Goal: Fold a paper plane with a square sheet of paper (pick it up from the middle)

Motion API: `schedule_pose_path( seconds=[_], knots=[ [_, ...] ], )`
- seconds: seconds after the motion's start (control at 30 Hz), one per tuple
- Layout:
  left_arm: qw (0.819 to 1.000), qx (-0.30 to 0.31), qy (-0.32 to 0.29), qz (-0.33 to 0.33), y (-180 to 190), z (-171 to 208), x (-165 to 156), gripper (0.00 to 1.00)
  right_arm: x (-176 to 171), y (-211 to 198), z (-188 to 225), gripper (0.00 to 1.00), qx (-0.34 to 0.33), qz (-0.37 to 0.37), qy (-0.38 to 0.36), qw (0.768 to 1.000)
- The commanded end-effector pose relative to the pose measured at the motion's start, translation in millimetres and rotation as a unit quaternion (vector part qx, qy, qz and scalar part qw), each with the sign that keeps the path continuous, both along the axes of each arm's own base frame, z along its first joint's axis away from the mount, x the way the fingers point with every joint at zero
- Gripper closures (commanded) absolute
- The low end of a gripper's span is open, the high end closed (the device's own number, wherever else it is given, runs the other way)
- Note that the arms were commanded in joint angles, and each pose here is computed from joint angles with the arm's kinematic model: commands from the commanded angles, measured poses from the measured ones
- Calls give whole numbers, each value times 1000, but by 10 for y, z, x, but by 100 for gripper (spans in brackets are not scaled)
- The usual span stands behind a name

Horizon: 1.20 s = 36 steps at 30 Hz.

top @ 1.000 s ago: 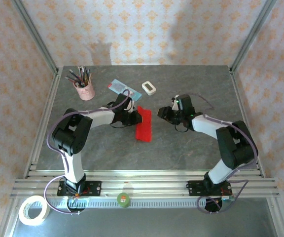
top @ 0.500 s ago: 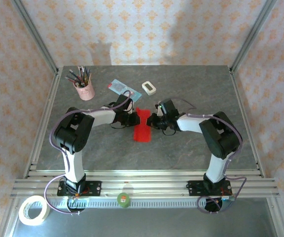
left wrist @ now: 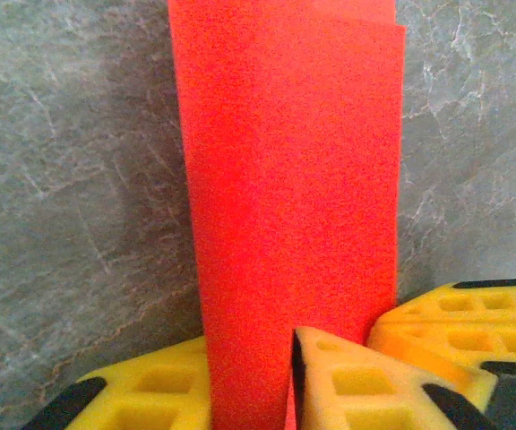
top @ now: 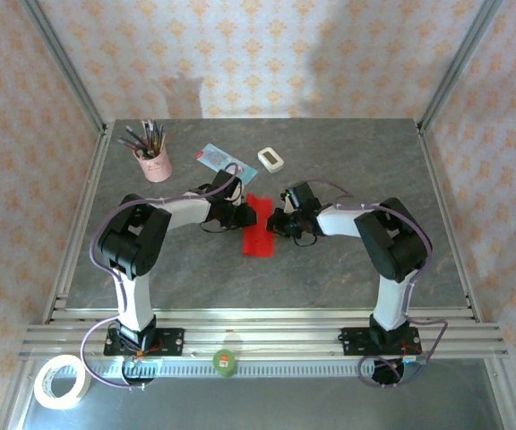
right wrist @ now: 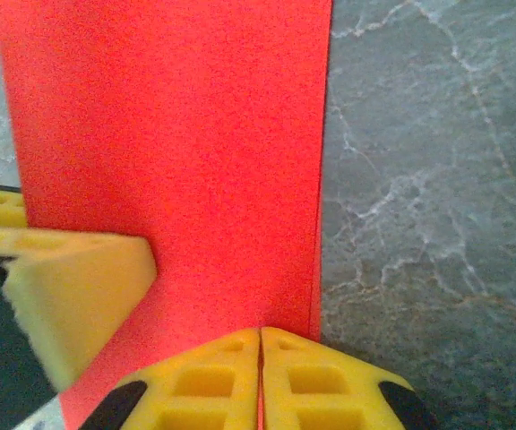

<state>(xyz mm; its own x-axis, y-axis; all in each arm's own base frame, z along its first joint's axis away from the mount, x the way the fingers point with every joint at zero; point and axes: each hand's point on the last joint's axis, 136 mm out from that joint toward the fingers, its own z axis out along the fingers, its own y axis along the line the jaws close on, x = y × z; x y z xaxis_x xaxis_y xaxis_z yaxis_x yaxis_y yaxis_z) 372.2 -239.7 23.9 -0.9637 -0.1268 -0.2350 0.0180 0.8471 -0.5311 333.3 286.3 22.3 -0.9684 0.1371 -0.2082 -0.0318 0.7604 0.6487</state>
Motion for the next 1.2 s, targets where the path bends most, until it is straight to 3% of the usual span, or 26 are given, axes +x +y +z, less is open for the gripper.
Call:
schedule_pose_path(
  seconds=[0.0, 0.2, 0.47, 0.6, 0.83, 1.17],
  knots=[
    [999, 36, -6, 18, 166, 113, -30, 65, -49, -128, -213, 90, -45, -20, 28, 998],
    [999, 19, -4, 40, 221, 149, -172, 53, -34, -116, -215, 90, -41, -28, 33, 998],
    [1000, 2, 2, 31, 148, 63, -234, 52, 7, -25, -136, 89, -18, -26, 32, 999],
    [999, 14, 14, 50, 173, -10, -208, 58, 57, 18, -11, 88, -3, -28, 21, 999],
    [991, 77, 40, 98, 418, -254, -246, 70, 300, -30, 604, 80, 52, -71, -51, 995],
    [982, 130, 73, 118, 526, -524, -326, 71, 401, -358, 702, 79, 61, -133, -72, 987]
  ],
)
